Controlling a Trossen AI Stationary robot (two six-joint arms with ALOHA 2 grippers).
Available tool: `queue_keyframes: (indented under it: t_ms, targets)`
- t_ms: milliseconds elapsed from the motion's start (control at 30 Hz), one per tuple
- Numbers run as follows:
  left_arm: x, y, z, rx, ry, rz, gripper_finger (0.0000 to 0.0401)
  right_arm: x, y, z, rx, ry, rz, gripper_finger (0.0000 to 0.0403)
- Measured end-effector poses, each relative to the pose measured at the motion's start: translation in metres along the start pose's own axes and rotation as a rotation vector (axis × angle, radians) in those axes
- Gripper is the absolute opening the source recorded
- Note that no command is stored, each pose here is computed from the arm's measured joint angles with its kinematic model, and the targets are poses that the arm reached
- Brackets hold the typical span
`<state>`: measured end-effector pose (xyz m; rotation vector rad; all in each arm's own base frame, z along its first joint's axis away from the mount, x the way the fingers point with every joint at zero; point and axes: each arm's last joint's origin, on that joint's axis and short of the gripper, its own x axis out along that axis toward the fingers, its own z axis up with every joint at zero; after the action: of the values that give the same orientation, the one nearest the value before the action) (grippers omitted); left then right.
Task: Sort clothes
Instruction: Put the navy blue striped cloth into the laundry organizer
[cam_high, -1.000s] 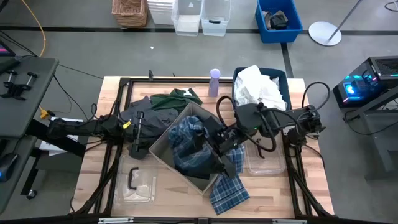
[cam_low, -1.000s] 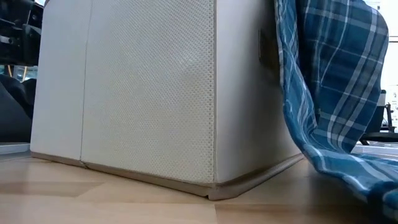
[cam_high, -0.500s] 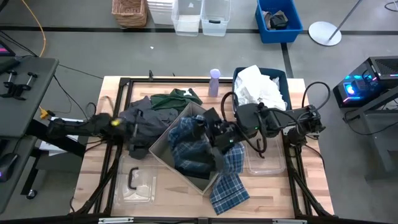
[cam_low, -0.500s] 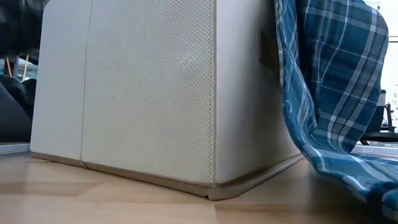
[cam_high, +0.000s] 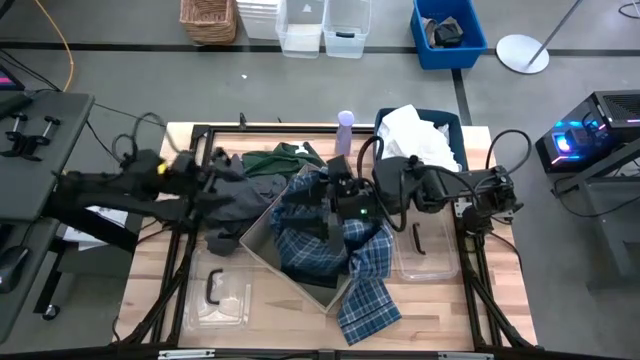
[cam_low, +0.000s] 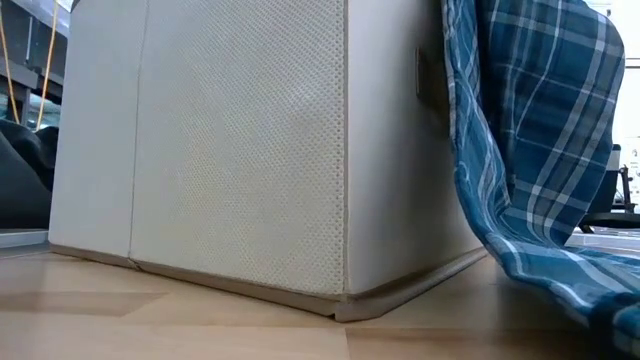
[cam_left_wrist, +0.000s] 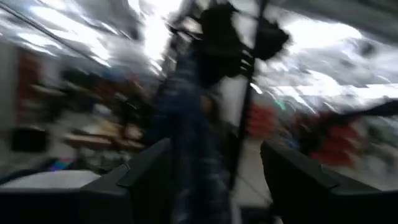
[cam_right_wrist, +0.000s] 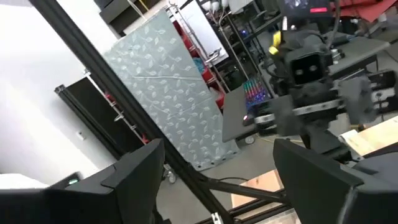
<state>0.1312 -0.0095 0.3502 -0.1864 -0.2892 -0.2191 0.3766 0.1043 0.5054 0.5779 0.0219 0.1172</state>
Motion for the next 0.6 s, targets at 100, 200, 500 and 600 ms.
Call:
queue_keyframes:
  t_ms: [100, 200, 500, 600]
  targets:
    - [0.032, -0.003, 0.014, -0.049, 0.077, -0.162, 0.0235, 0.0, -0.002, 0.001, 0.0, 0.002, 0.004, 0.0298]
    - [0.059, -0.002, 0.02, -0.094, 0.098, -0.215, 0.0235, 0.0, -0.002, 0.001, 0.0, 0.012, 0.017, 0.0298]
    - [0.098, 0.01, 0.006, -0.085, 0.215, -0.137, 0.0235, -0.001, 0.006, -0.004, -0.038, 0.043, 0.07, 0.0298]
    - [0.093, 0.013, 0.008, 0.011, 0.253, -0.02, 0.0235, -0.001, 0.008, -0.005, -0.041, 0.047, 0.077, 0.0298]
